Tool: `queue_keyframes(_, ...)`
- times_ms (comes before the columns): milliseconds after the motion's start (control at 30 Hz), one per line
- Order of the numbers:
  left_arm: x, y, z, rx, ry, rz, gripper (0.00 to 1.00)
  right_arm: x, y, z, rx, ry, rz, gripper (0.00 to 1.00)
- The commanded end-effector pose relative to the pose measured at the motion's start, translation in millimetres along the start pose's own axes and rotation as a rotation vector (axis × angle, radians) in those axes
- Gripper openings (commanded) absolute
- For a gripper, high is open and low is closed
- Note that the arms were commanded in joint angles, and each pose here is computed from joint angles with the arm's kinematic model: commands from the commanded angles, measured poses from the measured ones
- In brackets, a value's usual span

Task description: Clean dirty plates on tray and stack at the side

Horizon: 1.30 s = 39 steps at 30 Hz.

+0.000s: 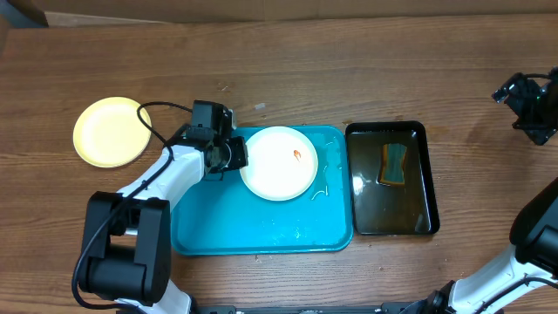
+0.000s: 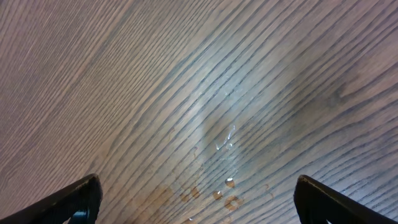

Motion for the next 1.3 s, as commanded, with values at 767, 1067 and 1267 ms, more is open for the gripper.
queue_keyframes(767, -5, -9, -2, 0.031, -0.009, -0.044, 0.1, -21, 43, 24, 0.474, 0.125, 0.133, 0.81)
queue_keyframes(1067, -4, -10, -2, 0.025, -0.018, -0.046, 0.11, -79, 109, 11, 0.247, 0.375, 0.321, 0.47)
queue_keyframes(1267, -4, -10, -2, 0.025, -0.017, -0.045, 0.11, -111, 153, 2, 0.026, 0.384, 0.481, 0.52)
Point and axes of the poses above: each gripper's point midway between its finger pads, its own z axis back along the fingers, its own y axis along the line the jaws close on, x = y × z, the point moved 9 cm from there along z, back along the fingers, and after that the axes turned 14 degrees about z, right-handed, at the moved point
